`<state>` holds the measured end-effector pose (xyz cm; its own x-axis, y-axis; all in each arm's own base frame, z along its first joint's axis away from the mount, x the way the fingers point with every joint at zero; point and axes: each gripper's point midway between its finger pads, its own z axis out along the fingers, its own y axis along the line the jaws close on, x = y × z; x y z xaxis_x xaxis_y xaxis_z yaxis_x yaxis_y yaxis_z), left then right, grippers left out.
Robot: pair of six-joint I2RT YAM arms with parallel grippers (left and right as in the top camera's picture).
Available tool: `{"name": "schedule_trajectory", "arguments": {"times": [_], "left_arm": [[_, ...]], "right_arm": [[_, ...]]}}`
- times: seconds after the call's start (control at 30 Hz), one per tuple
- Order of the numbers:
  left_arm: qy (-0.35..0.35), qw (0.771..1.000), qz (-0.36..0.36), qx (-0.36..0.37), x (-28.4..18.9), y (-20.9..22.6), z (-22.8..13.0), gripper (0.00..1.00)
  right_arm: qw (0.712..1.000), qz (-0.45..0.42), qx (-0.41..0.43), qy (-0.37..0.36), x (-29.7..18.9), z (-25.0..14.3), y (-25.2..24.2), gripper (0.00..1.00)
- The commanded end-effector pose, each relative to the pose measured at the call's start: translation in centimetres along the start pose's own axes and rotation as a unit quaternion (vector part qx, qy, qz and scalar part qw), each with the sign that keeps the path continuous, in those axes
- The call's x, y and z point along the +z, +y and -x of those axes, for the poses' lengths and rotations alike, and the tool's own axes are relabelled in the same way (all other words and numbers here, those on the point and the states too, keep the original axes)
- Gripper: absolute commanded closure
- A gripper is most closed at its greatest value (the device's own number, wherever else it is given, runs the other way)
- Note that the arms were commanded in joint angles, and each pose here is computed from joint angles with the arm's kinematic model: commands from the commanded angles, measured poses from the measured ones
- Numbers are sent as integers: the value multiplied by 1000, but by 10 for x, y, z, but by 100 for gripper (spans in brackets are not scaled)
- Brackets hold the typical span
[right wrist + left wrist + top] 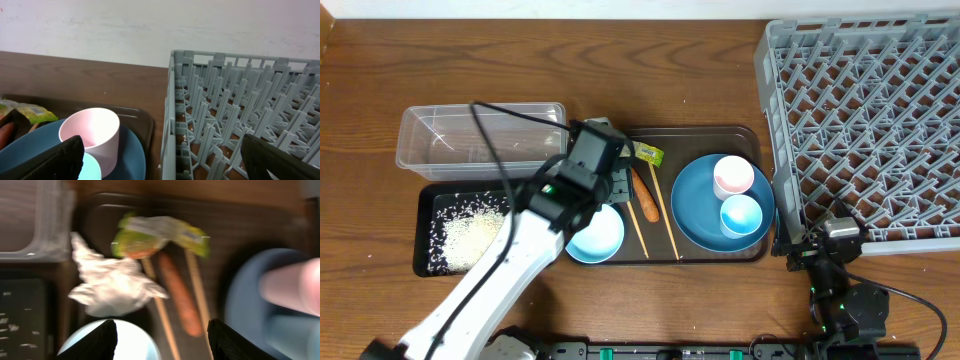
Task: Sort waste into correct bins and load items into the dishwasher rack
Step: 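Grasp the white tissue with the left gripper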
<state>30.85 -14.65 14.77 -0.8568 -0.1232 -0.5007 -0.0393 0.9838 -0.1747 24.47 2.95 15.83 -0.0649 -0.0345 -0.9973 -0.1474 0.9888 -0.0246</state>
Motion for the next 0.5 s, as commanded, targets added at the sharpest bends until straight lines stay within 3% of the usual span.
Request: {"name": "schedule_trajectory", "arguments": {"times": [0.0,0.2,0.47], "left_arm": [[-13,996,87,15,19,25,6,39],[11,992,120,22,53,31,-2,39],[36,987,151,-31,75,53,-9,38]], "right_arm": [[1000,4,-4,1,0,-1,2,1],[1000,4,-4,1,0,-1,2,1],[1000,4,-4,1,0,-1,2,1]]}}
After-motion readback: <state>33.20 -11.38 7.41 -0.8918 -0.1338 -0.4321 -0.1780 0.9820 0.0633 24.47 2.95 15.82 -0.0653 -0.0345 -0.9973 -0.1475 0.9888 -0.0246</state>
